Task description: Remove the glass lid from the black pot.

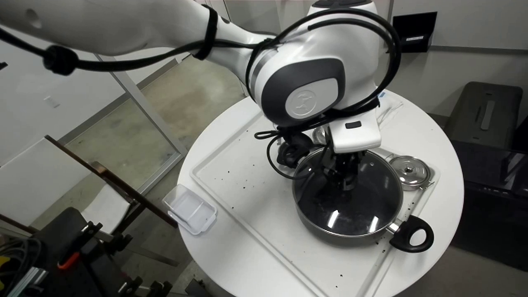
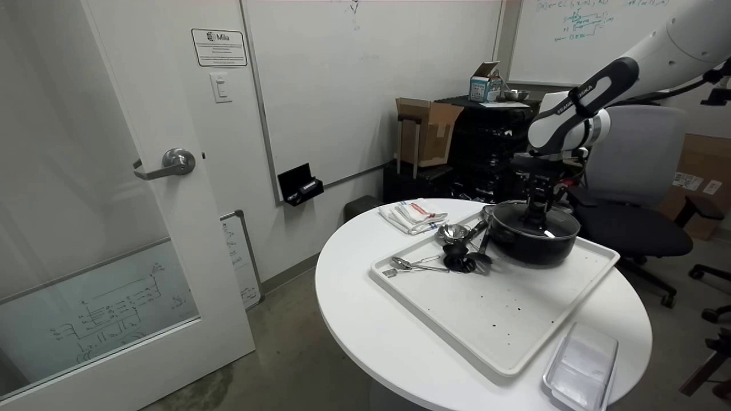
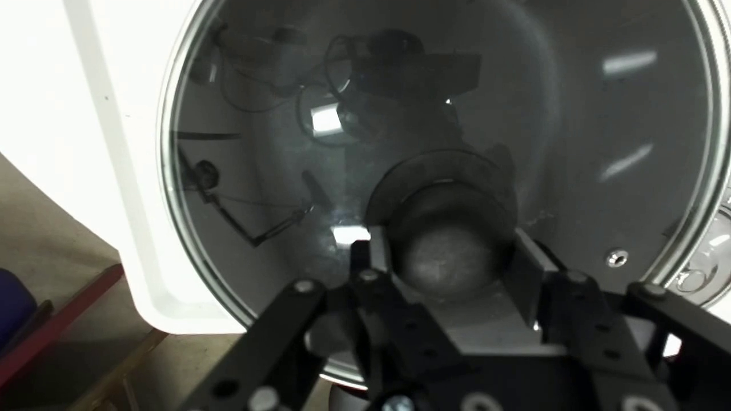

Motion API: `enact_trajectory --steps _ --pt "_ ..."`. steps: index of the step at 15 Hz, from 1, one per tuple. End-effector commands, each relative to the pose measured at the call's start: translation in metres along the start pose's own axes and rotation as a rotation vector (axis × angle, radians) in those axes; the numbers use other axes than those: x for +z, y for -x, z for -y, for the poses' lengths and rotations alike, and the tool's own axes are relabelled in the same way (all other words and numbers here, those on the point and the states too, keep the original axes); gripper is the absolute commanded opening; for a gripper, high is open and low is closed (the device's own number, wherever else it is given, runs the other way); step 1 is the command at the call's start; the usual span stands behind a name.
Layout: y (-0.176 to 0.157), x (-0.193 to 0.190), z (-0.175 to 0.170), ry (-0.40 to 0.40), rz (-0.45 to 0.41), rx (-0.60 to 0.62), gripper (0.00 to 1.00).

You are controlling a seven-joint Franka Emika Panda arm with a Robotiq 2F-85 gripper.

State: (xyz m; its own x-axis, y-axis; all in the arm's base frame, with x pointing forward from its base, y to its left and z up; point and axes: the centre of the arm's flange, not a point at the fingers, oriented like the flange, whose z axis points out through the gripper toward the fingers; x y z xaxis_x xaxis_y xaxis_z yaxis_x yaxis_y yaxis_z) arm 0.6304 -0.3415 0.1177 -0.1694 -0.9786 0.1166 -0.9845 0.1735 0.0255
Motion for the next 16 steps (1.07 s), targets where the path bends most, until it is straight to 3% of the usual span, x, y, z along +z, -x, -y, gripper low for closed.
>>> enact_trajectory --steps 1,12,16 --pt "0.007 -0.008 0.001 -0.022 -0.002 -0.014 0.25" --pt "0.030 -0.052 -0.033 -0.127 0.020 -0.137 0.25" --pt "0.050 -0.064 -0.038 -0.124 0.048 -0.226 0.25"
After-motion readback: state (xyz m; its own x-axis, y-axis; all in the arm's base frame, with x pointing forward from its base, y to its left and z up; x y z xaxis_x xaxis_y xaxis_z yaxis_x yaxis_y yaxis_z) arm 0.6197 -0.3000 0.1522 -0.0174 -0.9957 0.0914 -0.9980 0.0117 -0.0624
